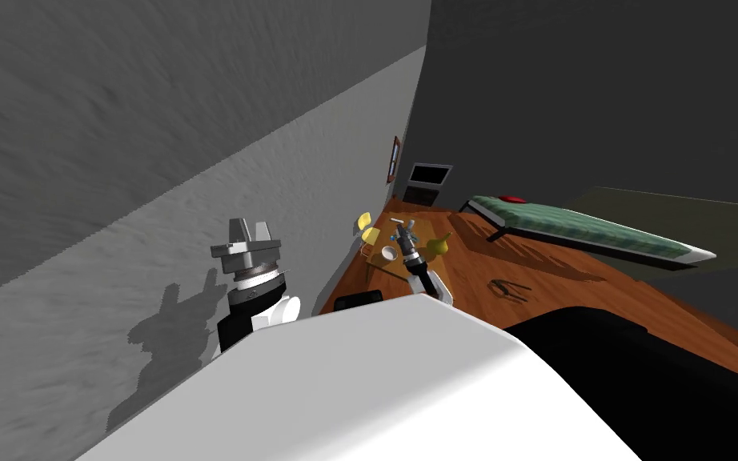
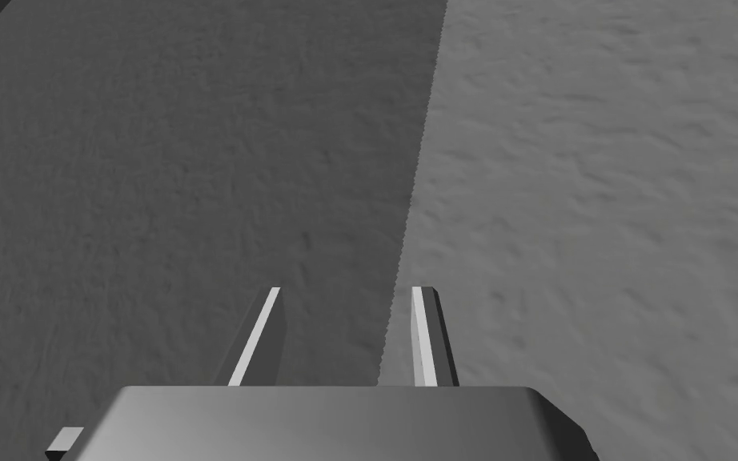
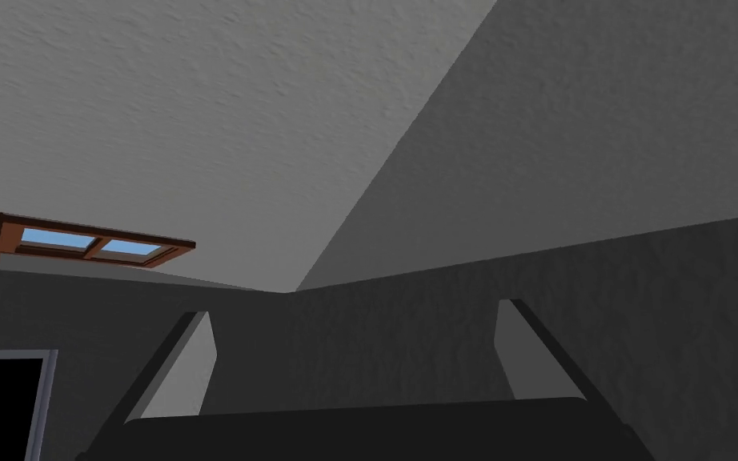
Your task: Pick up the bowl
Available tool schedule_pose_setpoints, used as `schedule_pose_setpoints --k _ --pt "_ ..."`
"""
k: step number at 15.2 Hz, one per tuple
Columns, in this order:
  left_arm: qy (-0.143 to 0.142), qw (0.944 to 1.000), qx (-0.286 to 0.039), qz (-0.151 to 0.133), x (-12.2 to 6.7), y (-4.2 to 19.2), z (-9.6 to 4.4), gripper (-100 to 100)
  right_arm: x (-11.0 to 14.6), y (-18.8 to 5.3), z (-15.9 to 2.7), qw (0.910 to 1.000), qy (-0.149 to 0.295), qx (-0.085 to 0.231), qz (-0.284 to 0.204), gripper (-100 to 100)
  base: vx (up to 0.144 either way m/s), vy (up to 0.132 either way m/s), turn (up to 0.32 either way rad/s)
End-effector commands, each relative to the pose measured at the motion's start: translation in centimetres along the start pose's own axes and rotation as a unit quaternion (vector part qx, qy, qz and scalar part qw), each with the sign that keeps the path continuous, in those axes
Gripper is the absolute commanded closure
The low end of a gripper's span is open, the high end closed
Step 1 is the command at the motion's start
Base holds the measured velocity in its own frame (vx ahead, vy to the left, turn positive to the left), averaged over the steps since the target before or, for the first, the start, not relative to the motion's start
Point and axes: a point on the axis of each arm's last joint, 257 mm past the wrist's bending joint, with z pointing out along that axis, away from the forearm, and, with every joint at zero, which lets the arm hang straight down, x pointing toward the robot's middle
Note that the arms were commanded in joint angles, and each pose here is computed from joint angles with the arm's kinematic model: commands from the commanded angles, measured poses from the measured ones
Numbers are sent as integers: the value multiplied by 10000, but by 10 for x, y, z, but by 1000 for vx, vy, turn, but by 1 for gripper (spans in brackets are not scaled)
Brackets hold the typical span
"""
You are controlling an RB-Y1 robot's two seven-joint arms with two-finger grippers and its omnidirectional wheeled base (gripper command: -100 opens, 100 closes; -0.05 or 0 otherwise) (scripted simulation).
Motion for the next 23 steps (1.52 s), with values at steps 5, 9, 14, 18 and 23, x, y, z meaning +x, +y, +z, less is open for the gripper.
schedule_pose_setpoints --k 5,9,14,18,23 --pt "0 10000 0 0 0 0 0 0 21 -44 -14 9935 806 352 -729 -100 -15 33 125" --pt "0 10000 0 1 0 0 0 0 32 -77 -28 9806 1367 563 -1286 -100 -12 29 107" --pt "0 10000 0 0 0 0 0 0 37 -119 -49 9593 1945 849 -1862 -100 -9 25 148" --pt "0 10000 0 0 0 0 0 0 37 -141 -62 9454 2236 1002 -2149 -100 -6 16 97" --pt "0 10000 0 0 0 0 0 0 32 -182 -90 9121 2808 1255 -2710 -100 -5 17 134"
